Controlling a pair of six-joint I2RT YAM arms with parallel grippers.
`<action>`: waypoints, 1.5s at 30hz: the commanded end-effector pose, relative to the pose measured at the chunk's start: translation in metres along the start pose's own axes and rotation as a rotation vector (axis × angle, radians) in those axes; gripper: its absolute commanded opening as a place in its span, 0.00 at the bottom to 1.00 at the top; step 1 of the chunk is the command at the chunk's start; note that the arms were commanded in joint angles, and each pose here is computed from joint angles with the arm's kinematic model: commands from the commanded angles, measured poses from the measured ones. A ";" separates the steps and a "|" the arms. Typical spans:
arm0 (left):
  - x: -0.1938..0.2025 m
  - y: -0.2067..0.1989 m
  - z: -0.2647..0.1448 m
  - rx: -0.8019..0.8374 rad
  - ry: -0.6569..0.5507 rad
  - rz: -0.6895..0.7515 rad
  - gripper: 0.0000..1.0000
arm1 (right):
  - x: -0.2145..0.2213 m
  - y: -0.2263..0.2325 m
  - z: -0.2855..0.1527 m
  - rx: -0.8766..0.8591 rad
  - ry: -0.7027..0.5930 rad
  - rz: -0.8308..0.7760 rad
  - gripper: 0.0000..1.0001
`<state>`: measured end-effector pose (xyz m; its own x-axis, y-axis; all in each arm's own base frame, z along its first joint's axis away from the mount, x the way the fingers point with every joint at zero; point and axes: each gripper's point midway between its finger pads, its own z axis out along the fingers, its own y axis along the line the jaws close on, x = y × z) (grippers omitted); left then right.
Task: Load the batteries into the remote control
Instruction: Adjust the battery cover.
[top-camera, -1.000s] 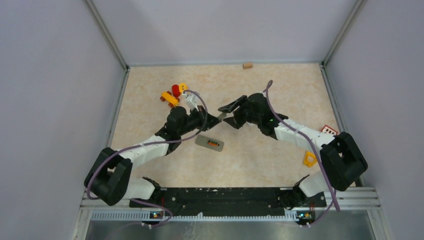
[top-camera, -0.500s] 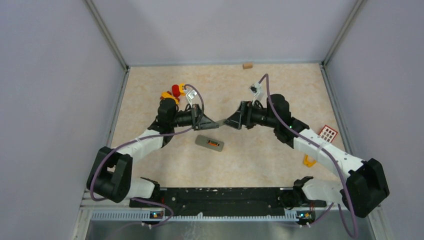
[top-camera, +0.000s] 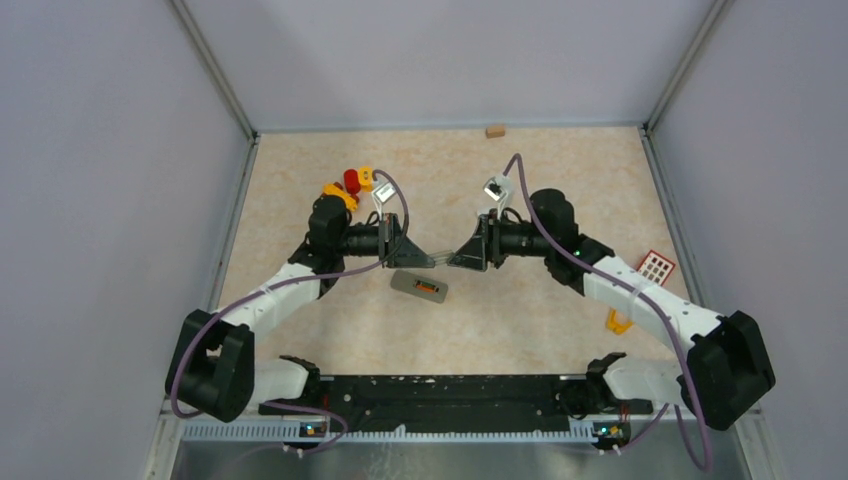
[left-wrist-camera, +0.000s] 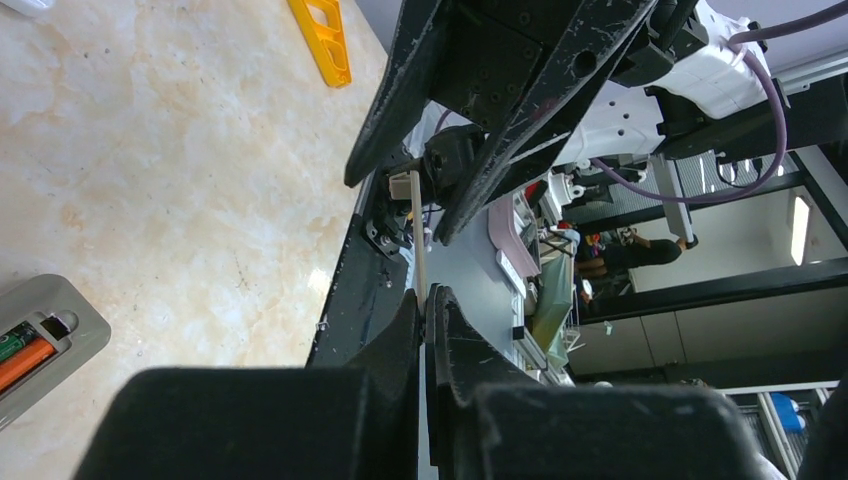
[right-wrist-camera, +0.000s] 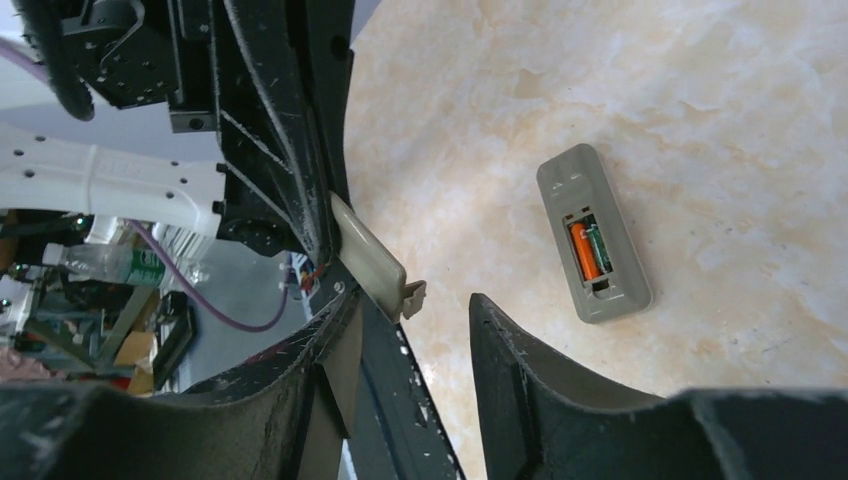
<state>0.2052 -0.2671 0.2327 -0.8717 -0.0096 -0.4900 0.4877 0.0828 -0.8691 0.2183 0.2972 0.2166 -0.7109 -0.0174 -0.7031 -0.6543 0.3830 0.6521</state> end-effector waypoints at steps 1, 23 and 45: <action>-0.003 -0.018 -0.002 0.046 0.017 0.080 0.00 | -0.013 0.023 -0.002 -0.122 -0.043 -0.047 0.44; 0.000 -0.024 -0.004 0.048 0.021 0.095 0.00 | -0.014 0.020 -0.003 -0.098 -0.055 -0.054 0.42; -0.012 -0.014 0.000 0.000 -0.006 0.056 0.40 | -0.012 0.028 -0.004 -0.141 -0.057 0.010 0.00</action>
<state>0.1977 -0.2644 0.2342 -0.8727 0.0159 -0.4881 0.4875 0.0870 -0.8688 0.2091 0.3050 0.2294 -0.7205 -0.0065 -0.6934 -0.6678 0.2761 0.6913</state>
